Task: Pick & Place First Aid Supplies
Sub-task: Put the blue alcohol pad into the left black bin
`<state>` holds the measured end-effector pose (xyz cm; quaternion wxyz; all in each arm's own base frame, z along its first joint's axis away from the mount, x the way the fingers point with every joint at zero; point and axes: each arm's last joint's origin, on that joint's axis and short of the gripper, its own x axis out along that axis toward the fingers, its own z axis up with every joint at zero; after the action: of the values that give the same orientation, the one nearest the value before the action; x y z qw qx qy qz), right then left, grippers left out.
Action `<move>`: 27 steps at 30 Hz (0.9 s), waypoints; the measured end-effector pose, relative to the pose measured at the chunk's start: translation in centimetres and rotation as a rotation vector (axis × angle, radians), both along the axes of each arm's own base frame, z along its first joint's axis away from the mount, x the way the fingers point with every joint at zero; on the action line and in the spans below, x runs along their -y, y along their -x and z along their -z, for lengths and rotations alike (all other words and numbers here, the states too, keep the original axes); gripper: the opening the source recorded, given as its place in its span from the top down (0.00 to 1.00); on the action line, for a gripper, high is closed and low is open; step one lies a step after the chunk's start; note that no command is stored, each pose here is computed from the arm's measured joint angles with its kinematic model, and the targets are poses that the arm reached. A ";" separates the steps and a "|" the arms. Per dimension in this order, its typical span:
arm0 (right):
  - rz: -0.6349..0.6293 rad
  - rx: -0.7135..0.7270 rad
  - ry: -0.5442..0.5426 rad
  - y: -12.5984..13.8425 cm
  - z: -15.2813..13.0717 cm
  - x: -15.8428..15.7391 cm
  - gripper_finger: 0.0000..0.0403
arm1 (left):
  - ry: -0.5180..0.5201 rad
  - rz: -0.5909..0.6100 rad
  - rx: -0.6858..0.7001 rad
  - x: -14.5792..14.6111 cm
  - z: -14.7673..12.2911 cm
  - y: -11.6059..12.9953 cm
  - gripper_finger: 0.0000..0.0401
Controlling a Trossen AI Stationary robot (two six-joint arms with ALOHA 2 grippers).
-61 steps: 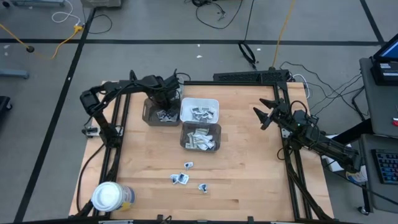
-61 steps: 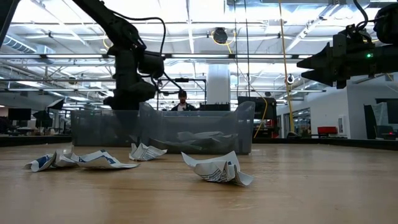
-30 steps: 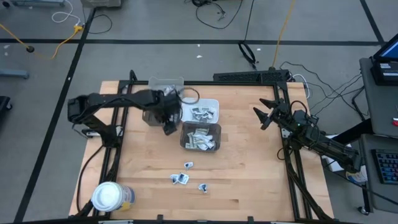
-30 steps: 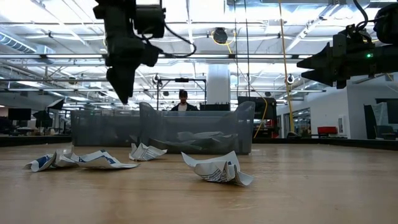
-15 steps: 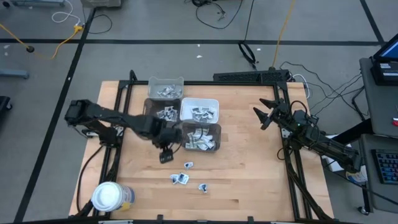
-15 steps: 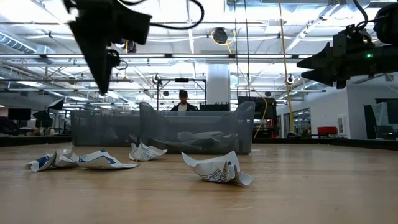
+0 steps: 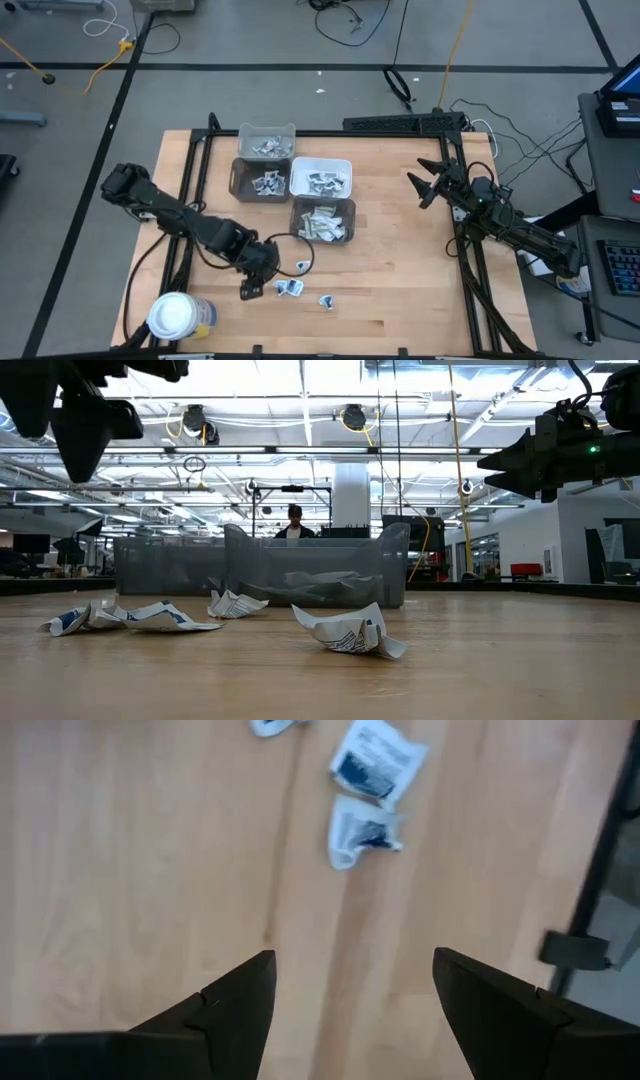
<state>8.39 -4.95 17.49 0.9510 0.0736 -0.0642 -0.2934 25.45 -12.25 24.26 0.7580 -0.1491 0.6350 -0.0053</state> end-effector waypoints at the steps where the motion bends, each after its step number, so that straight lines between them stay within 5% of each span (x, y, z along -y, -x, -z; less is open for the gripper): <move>1: 0.000 0.000 0.000 0.0 0.0 0.0 0.26 | 0.008 0.004 0.012 0.2 0.0 -0.1 0.32; 7: 0.000 0.000 0.000 0.0 0.0 0.0 0.26 | 0.077 0.001 -0.002 0.7 0.5 -1.3 0.32; 18: 0.000 0.001 0.000 0.0 0.0 0.0 0.26 | 0.042 0.057 0.016 0.5 -0.4 -5.0 0.32; 27: 0.000 0.000 0.000 0.0 0.0 0.0 0.26 | 0.035 0.065 -0.015 0.6 -0.1 -4.8 0.32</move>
<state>8.38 -4.95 17.48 0.9509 0.0737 -0.0642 -0.2936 30.24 -12.89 24.38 0.7499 -0.1416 0.6450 -0.0401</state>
